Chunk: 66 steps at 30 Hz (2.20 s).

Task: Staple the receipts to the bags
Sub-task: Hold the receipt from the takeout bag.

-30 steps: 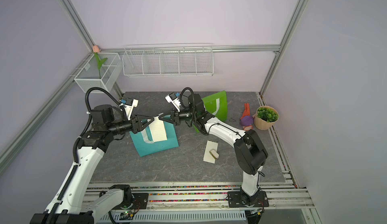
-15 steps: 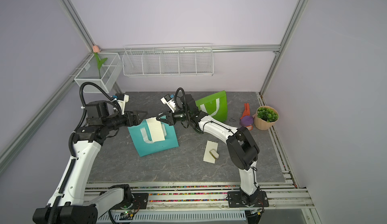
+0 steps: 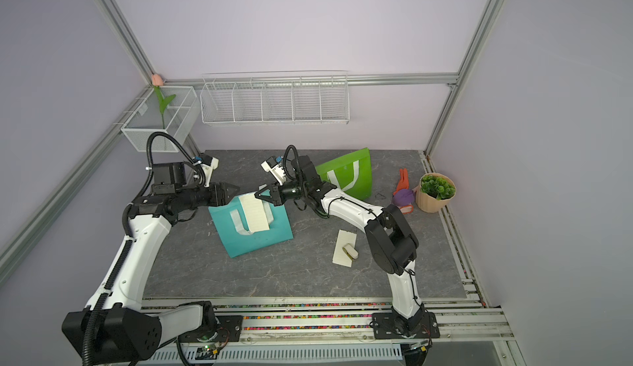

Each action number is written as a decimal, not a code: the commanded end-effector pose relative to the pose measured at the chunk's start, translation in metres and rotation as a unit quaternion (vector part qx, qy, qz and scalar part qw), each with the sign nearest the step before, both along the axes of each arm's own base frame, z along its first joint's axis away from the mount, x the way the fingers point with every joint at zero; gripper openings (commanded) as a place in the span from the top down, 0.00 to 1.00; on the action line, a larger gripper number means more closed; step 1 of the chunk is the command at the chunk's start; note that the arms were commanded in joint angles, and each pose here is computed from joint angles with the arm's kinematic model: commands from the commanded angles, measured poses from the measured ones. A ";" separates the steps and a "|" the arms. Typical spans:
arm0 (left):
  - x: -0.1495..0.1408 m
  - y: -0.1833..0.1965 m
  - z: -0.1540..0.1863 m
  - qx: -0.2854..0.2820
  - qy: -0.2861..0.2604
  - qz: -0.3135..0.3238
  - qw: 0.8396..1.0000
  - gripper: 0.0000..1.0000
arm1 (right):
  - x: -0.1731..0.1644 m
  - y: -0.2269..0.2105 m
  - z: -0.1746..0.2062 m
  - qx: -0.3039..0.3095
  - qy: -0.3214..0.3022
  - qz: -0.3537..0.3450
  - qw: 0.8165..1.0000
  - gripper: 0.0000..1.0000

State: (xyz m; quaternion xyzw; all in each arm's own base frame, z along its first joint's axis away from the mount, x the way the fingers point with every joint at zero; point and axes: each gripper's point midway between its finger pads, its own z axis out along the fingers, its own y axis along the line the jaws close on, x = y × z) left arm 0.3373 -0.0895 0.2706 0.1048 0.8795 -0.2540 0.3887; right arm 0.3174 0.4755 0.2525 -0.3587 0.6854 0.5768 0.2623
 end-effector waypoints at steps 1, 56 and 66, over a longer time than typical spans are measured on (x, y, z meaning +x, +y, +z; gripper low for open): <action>-0.014 -0.006 -0.003 -0.003 0.009 -0.017 1.000 0.44 | -0.002 0.009 -0.002 0.005 -0.011 0.020 1.000 0.93; -0.025 -0.017 -0.008 -0.032 0.034 -0.030 0.998 0.31 | 0.004 0.010 -0.015 -0.008 -0.002 0.063 0.998 0.93; -0.026 -0.019 -0.022 -0.008 0.049 -0.033 0.998 0.49 | 0.001 0.010 -0.016 -0.016 -0.007 0.072 0.997 0.93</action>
